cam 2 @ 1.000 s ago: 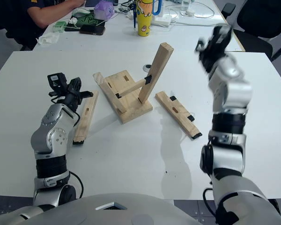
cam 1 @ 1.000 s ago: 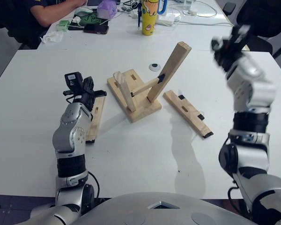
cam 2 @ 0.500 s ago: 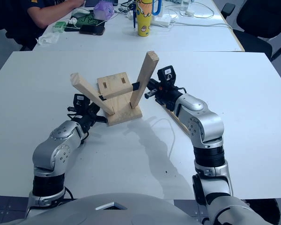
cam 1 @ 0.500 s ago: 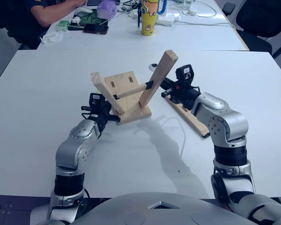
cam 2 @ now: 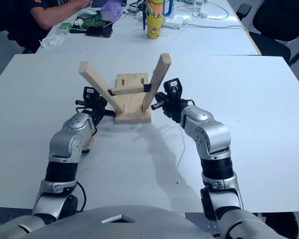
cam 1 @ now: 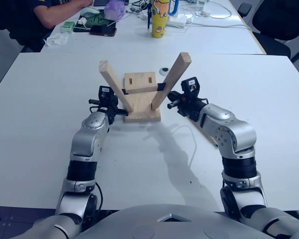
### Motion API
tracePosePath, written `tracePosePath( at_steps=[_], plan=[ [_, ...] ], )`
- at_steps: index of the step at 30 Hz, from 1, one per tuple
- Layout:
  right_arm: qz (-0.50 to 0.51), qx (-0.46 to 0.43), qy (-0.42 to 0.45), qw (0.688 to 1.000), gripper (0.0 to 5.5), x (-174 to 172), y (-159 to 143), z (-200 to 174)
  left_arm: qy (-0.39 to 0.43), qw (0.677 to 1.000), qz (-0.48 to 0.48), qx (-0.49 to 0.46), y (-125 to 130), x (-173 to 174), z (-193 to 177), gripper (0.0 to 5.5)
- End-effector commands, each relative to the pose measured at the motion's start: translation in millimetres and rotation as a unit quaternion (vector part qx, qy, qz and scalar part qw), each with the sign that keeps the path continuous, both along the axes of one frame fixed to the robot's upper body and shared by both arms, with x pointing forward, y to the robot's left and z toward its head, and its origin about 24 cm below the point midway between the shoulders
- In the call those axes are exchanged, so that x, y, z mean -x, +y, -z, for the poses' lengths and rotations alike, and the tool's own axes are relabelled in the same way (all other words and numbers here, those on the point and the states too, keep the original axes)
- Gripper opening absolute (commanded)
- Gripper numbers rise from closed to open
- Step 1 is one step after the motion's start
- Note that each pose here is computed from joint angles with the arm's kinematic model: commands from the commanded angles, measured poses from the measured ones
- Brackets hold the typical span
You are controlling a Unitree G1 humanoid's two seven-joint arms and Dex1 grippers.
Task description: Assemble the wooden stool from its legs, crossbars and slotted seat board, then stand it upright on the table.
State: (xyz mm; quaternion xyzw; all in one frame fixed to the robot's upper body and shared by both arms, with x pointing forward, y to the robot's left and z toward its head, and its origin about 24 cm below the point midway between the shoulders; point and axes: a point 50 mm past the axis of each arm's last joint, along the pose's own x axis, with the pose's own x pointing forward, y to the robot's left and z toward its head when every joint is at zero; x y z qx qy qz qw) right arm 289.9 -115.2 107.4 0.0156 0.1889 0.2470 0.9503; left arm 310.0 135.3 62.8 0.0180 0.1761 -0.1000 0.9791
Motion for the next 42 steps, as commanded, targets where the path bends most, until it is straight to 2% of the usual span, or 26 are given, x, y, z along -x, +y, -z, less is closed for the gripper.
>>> tracePosePath(
  at_steps=[1, 5, 7, 10, 13, 15, 16, 17, 19, 21, 22, 24, 27, 33, 38, 40, 42],
  plan=[
    [0.051, 0.018, -0.006, 0.999, 0.04, -12.1, -7.6, -2.5, -0.004, 1.0, 0.009, -0.006, -3.8, -13.0, 4.2, 0.0],
    [0.14, 0.067, -0.075, 0.985, 0.04, -29.8, -38.2, -16.5, -0.023, 1.0, -0.018, -0.011, 7.4, -16.6, -0.5, 0.0],
    [0.192, 0.061, -0.15, 0.968, 0.04, -43.7, -58.5, -43.5, -0.028, 0.999, -0.027, -0.012, 11.5, -15.7, -1.4, 0.0],
    [0.225, -0.037, -0.306, 0.924, 0.04, -57.4, -77.0, -116.5, -0.03, 0.999, -0.03, -0.011, 11.7, -14.4, -1.8, 0.0],
    [0.183, -0.132, -0.459, 0.859, 0.04, -45.6, -72.1, -203.8, -0.032, 0.999, -0.028, -0.01, 8.6, -13.4, -2.1, 0.0],
    [0.131, -0.183, -0.497, 0.838, 0.04, -34.1, -56.7, -235.5, -0.034, 0.999, -0.028, -0.01, 7.6, -13.2, -2.7, 0.0],
    [0.099, -0.2, -0.498, 0.838, 0.04, -29.3, -46.3, -241.5, -0.036, 0.999, -0.029, -0.011, 7.7, -13.2, -3.1, 0.0],
    [0.066, -0.204, -0.486, 0.847, 0.04, -26.0, -34.5, -240.8, -0.037, 0.999, -0.03, -0.012, 7.8, -13.2, -3.8, 0.0],
    [0.02, -0.151, -0.415, 0.897, 0.04, -30.5, -13.7, -213.4, -0.044, 0.998, -0.03, -0.016, 7.9, -13.1, -6.6, 0.0],
    [-0.01, -0.058, -0.264, 0.963, 0.04, -40.1, -0.9, -151.2, -0.048, 0.998, -0.03, -0.016, 7.6, -12.8, -9.2, 0.0],
    [-0.021, -0.044, -0.194, 0.98, 0.04, -39.3, 3.5, -121.9, -0.049, 0.998, -0.03, -0.015, 7.5, -12.7, -9.7, 0.0],
    [-0.035, -0.043, -0.103, 0.993, 0.04, -33.2, 10.3, -86.8, -0.051, 0.998, -0.029, -0.015, 7.3, -12.3, -10.3, 0.0],
    [-0.053, -0.07, -0.067, 0.994, 0.04, -26.6, 19.1, -77.0, -0.052, 0.998, -0.027, -0.014, 6.4, -11.5, -11.5, 0.0],
    [-0.021, -0.179, -0.229, 0.957, 0.04, -30.0, 16.4, -141.1, -0.051, 0.998, -0.023, -0.011, 4.6, -10.6, -10.9, 0.0],
    [0.127, -0.194, -0.336, 0.913, 0.04, -41.7, -24.7, -173.6, -0.05, 0.998, -0.023, -0.008, 5.6, -10.5, -10.4, 0.0],
    [0.214, -0.156, -0.352, 0.898, 0.04, -47.6, -47.3, -171.1, -0.049, 0.999, -0.022, -0.007, 5.5, -10.5, -10.1, 0.0],
    [0.277, -0.102, -0.33, 0.897, 0.04, -53.2, -64.9, -153.5, -0.05, 0.999, -0.02, -0.005, 4.4, -10.7, -10.8, 0.0]
  ],
)
